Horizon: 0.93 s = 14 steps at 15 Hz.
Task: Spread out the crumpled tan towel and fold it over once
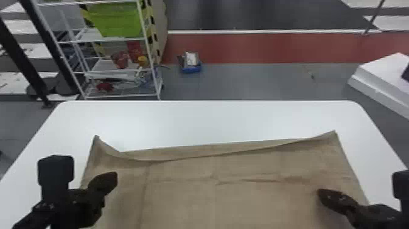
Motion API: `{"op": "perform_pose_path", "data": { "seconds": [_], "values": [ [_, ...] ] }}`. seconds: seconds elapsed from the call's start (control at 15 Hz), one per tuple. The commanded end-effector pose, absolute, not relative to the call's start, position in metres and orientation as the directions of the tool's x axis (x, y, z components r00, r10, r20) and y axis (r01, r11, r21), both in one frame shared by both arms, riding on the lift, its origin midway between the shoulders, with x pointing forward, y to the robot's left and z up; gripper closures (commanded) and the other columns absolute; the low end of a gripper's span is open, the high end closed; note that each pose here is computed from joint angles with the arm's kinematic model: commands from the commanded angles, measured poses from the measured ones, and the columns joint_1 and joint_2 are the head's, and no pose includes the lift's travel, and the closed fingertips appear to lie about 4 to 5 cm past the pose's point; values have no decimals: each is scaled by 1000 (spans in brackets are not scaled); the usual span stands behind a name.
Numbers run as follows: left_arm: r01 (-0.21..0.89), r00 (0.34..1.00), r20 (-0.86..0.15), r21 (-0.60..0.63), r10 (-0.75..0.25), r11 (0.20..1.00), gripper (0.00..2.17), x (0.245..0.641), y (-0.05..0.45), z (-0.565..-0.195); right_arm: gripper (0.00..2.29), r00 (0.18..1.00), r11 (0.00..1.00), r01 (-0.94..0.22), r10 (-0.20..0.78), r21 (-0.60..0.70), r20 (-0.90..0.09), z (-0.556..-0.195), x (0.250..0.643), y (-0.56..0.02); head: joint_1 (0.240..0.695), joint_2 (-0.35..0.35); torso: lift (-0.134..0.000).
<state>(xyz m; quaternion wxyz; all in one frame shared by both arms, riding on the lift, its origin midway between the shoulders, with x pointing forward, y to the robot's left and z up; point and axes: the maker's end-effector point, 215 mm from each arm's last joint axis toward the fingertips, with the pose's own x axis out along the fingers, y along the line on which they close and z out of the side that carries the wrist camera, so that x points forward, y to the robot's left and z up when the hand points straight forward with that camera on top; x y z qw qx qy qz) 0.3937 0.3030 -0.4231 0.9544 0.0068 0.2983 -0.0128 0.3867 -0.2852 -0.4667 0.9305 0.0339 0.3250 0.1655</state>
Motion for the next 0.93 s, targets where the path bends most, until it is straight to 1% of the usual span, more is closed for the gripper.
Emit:
{"op": "perform_pose_path", "data": {
  "seconds": [0.0, 0.13, 0.27, 0.4, 0.53, 0.67, 0.87],
  "values": [
    [31, 829, -558, 1, -26, 1000, 1828, 397, 301, -417, 1895, 715, 942, -278, 332, 186, -615, -473, 379, -287, 695, 27, -124],
    [34, 831, -555, 1, -28, 999, 1828, 398, 300, -415, 1895, 704, 940, -280, 338, 193, -624, -477, 372, -285, 695, 23, -124],
    [31, 833, -553, 2, -25, 1000, 1828, 399, 302, -414, 1895, 698, 934, -292, 354, 205, -622, -473, 359, -282, 695, 23, -124],
    [29, 834, -552, 4, -22, 1000, 1828, 399, 303, -413, 1895, 708, 939, -283, 342, 195, -618, -462, 350, -296, 695, 28, -124],
    [28, 834, -552, 3, -22, 1000, 1831, 399, 303, -413, 1895, 695, 938, -261, 348, 229, -629, -457, 338, -309, 695, 21, -124],
    [30, 831, -556, 2, -24, 1000, 1831, 397, 302, -415, 1895, 699, 946, -242, 326, 217, -637, -453, 330, -328, 695, -1, -124],
    [30, 833, -553, 5, -22, 1000, 1831, 395, 302, -412, 1895, 702, 961, -213, 278, 179, -656, -457, 326, -362, 695, -41, -124]
  ]
}}
